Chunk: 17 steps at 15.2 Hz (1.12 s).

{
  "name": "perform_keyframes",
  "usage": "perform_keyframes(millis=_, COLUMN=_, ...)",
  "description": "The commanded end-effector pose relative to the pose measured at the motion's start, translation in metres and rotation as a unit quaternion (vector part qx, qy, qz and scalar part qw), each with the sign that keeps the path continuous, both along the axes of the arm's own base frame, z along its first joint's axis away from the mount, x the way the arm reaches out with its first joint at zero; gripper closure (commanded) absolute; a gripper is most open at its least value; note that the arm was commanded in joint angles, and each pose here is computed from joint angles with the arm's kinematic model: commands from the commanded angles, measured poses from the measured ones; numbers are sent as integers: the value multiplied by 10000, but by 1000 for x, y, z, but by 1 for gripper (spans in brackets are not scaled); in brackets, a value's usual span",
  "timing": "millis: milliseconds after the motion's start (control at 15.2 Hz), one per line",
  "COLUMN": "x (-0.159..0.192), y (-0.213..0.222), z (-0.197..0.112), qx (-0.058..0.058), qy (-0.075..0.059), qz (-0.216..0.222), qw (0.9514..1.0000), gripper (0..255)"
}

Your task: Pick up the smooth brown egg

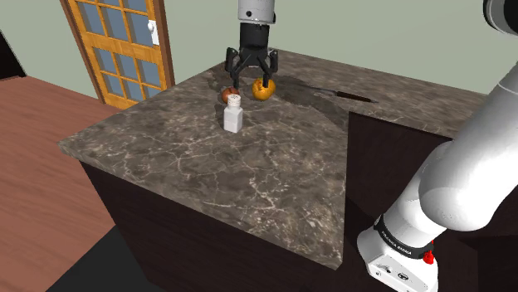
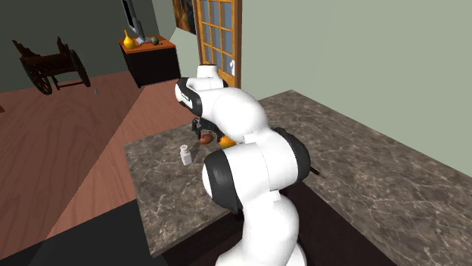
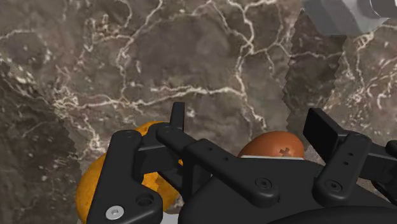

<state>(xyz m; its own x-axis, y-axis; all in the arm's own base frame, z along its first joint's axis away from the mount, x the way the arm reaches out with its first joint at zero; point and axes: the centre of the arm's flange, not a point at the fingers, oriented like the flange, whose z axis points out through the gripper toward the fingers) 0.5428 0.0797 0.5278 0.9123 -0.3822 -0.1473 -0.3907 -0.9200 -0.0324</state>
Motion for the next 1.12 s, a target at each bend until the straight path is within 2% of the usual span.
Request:
perform_keyframes(millis=0, x=26, y=8, z=-7, qx=-29, qy=18, qz=-153, qw=9999, gripper=0)
perform_keyframes(millis=264, x=70, y=15, z=-17, qx=-78, qy=44, qz=-400, qw=9992, gripper=0)
perform_keyframes(millis=858, x=70, y=15, z=-57, qx=-78, qy=44, qz=-400, qw=9992, gripper=0)
perform_keyframes(millis=924, x=71, y=15, z=-57, qx=-78, qy=44, qz=-400, qw=9992, gripper=255)
perform_keyframes(millis=1056, x=71, y=15, z=-57, qx=-78, qy=44, qz=-400, qw=9992, gripper=255)
